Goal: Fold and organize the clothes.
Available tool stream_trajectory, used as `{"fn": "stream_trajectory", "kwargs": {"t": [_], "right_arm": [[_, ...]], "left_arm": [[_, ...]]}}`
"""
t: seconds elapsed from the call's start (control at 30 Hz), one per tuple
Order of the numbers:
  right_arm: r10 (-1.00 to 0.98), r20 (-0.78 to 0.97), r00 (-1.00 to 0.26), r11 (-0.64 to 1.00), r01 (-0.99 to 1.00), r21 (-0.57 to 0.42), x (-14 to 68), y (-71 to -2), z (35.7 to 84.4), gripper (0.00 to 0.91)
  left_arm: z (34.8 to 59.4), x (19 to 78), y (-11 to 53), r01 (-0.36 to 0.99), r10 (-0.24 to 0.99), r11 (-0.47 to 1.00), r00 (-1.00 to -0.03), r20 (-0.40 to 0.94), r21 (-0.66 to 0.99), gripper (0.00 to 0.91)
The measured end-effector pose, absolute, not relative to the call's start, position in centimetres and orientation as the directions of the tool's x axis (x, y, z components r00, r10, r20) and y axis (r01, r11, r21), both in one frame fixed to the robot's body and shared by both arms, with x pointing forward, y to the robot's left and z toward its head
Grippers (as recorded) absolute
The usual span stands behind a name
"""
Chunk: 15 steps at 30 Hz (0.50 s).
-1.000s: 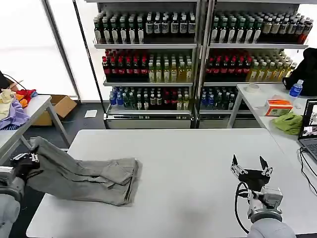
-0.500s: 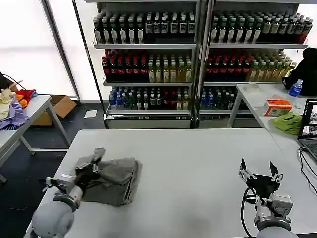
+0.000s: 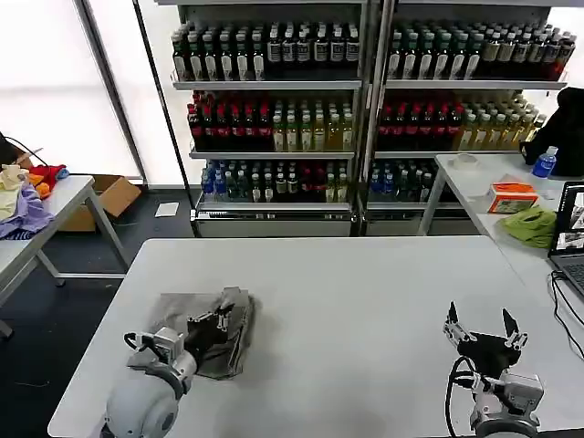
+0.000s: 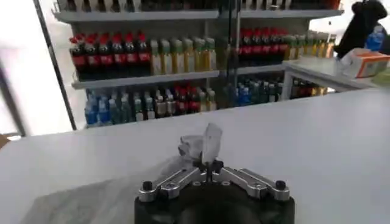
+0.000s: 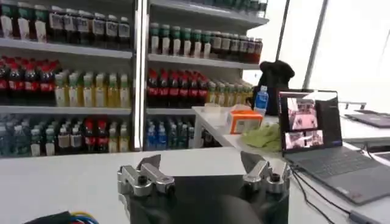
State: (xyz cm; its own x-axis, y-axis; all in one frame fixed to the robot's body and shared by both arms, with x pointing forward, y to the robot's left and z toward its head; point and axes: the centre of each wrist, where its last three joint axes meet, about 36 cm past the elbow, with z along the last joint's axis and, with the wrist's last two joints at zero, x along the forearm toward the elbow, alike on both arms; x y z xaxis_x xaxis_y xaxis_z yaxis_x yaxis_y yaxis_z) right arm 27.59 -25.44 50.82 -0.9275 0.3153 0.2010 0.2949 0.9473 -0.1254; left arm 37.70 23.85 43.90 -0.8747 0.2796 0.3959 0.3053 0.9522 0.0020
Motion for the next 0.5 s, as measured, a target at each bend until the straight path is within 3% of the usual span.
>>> {"fn": "stream_trajectory", "kwargs": {"t": [0.5], "right_arm": [[0.314, 0.204, -0.927, 0.947, 0.291, -0.136, 27.5, -25.7, 50.5, 0.907]], "left_arm": [[42.5, 38.9, 21.0, 0.304, 0.342, 0.939, -0.864, 0.370, -0.159, 0.907]]}}
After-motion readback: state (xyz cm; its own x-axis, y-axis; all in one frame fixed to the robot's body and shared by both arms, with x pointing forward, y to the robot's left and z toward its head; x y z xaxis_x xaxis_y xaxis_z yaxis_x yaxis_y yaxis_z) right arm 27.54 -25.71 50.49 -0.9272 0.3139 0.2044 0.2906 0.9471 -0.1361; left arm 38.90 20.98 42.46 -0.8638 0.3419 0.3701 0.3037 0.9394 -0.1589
